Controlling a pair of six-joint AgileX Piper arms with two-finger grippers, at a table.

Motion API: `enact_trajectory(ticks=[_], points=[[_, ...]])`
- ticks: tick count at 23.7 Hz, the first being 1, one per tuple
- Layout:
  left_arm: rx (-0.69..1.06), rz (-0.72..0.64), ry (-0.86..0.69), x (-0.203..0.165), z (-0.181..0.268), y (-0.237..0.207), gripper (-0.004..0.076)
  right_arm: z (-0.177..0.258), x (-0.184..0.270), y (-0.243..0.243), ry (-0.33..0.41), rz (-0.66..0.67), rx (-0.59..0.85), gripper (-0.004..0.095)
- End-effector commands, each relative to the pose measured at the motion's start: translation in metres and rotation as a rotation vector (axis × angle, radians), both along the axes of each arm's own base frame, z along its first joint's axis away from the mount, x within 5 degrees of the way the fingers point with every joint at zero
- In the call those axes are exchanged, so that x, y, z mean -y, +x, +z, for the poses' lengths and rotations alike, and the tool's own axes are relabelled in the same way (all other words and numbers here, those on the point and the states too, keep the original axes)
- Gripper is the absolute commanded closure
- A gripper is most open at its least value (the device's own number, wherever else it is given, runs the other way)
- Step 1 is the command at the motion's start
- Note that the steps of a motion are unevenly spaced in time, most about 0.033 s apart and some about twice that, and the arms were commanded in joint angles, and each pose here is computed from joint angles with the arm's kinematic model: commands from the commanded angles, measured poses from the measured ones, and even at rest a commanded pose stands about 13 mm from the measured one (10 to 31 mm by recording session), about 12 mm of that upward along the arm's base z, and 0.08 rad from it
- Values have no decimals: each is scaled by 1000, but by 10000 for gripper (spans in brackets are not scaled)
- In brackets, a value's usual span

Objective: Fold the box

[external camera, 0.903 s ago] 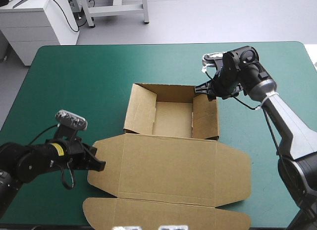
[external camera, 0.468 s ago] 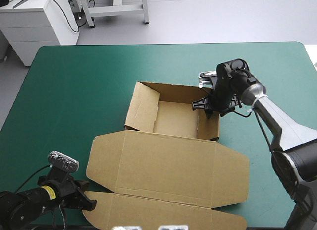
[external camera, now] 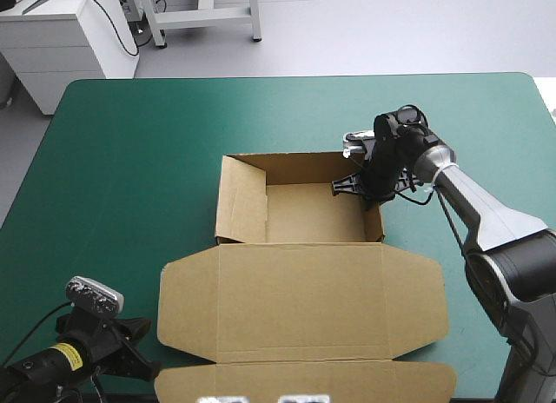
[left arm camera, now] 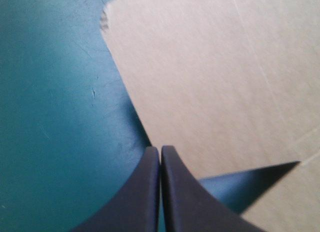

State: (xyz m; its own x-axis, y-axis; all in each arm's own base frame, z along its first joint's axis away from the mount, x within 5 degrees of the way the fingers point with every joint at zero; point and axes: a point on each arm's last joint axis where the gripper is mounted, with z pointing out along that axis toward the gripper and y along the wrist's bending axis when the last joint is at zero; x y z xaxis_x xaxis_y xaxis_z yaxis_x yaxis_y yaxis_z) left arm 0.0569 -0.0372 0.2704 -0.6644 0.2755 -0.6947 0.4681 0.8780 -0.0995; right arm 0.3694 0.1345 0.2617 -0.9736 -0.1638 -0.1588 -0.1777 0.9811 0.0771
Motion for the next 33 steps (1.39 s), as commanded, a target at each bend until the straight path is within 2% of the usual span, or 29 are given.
enact_trajectory(ticks=[1,7,9,12,15,19,24,26,29,33], points=[[57,4,-35,2,10,4,732,19,1,-6,12,23,33,926],[57,4,-35,2,10,4,732,21,1,-3,14,20,65,926],[57,4,-35,2,10,4,732,21,5,-3,-27,31,66,926],[57,4,-35,2,10,4,732,20,18,-1,-132,37,68,928],[57,4,-35,2,10,4,732,26,42,3,-156,-22,80,928],[57,4,-35,2,10,4,732,42,96,6,-155,-147,120,928],[57,4,-35,2,10,4,732,57,218,-10,-185,-422,122,928],[57,4,-35,2,10,4,732,60,265,-26,-238,-510,115,928],[57,4,-35,2,10,4,732,62,321,-52,-368,-634,84,928],[57,4,-35,2,10,4,732,61,348,-67,-356,-722,83,926]])
